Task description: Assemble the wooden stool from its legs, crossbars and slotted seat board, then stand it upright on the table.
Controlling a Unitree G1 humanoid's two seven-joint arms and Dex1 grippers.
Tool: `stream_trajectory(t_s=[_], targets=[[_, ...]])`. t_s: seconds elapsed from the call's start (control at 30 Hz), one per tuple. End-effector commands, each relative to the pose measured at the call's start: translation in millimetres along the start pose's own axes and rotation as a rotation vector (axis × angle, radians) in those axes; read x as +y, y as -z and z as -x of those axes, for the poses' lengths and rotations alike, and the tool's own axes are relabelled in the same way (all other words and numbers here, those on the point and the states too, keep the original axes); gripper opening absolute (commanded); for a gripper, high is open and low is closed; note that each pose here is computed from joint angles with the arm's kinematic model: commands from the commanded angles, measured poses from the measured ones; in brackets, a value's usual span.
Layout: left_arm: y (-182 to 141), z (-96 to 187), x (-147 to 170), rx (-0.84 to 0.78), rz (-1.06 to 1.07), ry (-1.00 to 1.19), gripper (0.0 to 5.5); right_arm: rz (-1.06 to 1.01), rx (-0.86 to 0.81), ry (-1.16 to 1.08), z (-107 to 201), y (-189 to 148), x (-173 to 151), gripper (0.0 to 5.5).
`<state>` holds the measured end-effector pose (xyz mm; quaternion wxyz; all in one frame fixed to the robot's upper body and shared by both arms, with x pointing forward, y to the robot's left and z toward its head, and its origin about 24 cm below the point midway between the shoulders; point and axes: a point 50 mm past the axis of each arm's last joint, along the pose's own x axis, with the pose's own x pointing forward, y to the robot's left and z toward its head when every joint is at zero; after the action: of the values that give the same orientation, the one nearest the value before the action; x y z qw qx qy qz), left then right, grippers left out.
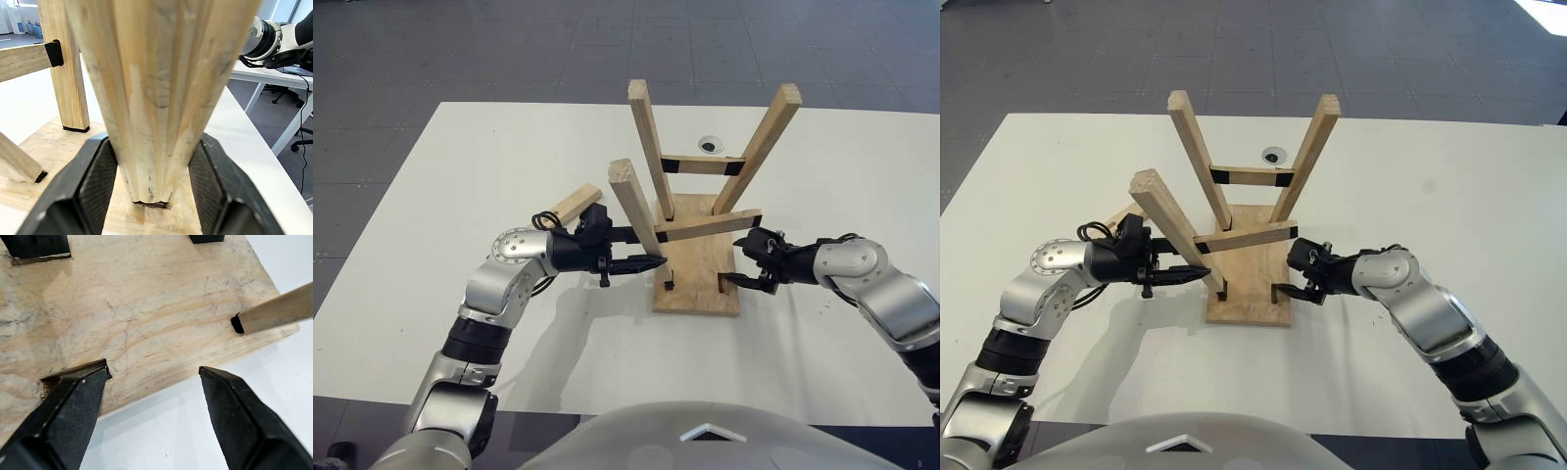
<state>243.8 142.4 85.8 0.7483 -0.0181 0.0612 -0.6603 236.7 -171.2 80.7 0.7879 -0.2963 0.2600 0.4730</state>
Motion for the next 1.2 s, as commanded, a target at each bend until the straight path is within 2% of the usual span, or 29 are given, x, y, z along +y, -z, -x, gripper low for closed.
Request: stream_trajectory(t_s=[0.03,0.2,0.5,0.9,1.03,1.2], targets=[[4,-5,-3,0.016,-0.002,0.041,2.06,0.007,0.053,0.014,0,10,-2,3.45],[-7,-3,1,-0.029,0.046,0.044,2.06,0.012,0.064,0.004,-2,14,-2,3.45],[7,-4,9,0.109,-0.023,0.013,2.05,0.004,0.061,0.003,-2,15,2,3.45],[16,5,8,0.264,0.043,0.091,2.05,0.003,0.06,0.014,-3,15,1,3.45],[21,-6,8,0.306,0.028,0.058,2.05,0.003,0.06,0.021,-3,15,1,3.45],[24,-9,8,0.395,-0.088,-0.046,2.05,-0.005,0.06,0.021,-3,16,4,3.45]])
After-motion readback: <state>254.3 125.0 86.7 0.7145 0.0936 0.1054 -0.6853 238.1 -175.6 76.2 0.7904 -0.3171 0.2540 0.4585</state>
